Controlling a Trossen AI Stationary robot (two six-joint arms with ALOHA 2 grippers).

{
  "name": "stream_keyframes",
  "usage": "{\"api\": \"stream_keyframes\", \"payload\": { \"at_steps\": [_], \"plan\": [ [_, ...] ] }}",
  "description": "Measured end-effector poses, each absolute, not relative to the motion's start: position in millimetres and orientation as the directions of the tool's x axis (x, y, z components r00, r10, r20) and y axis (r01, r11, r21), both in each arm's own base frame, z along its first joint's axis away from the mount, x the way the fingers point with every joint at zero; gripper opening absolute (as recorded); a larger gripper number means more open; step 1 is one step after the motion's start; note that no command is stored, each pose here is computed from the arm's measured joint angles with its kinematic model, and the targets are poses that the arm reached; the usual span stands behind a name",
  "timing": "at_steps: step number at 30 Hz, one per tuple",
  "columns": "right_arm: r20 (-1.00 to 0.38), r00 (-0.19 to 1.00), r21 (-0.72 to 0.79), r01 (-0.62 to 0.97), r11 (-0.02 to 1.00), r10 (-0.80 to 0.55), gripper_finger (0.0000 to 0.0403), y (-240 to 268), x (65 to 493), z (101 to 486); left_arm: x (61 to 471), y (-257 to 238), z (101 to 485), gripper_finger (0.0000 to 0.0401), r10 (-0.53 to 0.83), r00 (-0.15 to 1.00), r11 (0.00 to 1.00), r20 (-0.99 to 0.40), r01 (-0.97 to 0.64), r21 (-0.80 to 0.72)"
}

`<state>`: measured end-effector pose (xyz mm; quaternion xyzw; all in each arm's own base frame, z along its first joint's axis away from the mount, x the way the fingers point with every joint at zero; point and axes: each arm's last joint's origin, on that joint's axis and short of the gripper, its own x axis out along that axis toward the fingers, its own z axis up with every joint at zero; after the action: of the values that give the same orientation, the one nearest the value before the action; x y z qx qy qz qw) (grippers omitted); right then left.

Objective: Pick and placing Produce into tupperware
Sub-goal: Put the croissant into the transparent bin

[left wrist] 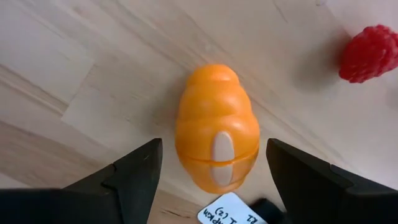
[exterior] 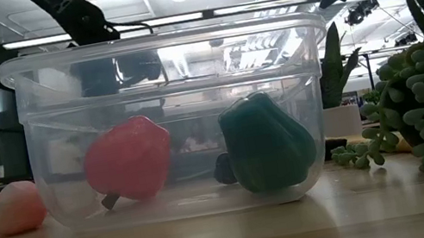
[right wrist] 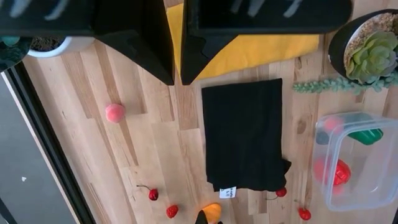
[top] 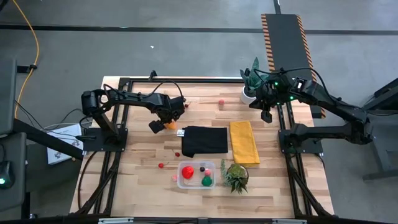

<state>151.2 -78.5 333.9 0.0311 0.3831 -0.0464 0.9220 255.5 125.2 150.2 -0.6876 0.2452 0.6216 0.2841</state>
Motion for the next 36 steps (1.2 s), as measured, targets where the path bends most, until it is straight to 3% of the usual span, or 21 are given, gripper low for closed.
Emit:
{"api": "stream_keyframes", "payload": {
  "at_steps": [25,36],
  "plan": [
    [-0.711,0.7,0.023,0.109,0.994,-0.061,0.0016,-78.3,151.0,333.7,253.1,124.9,150.0,0.0275,0.028,0.074,-0.719,-0.997,-0.691,-0.072],
    [-0.711,0.7,0.023,0.109,0.994,-0.061,0.0016,-78.3,151.0,333.7,248.2,120.8,149.8,0.0275,-0.045,0.039,-0.72,-0.998,-0.694,0.005]
  ]
}}
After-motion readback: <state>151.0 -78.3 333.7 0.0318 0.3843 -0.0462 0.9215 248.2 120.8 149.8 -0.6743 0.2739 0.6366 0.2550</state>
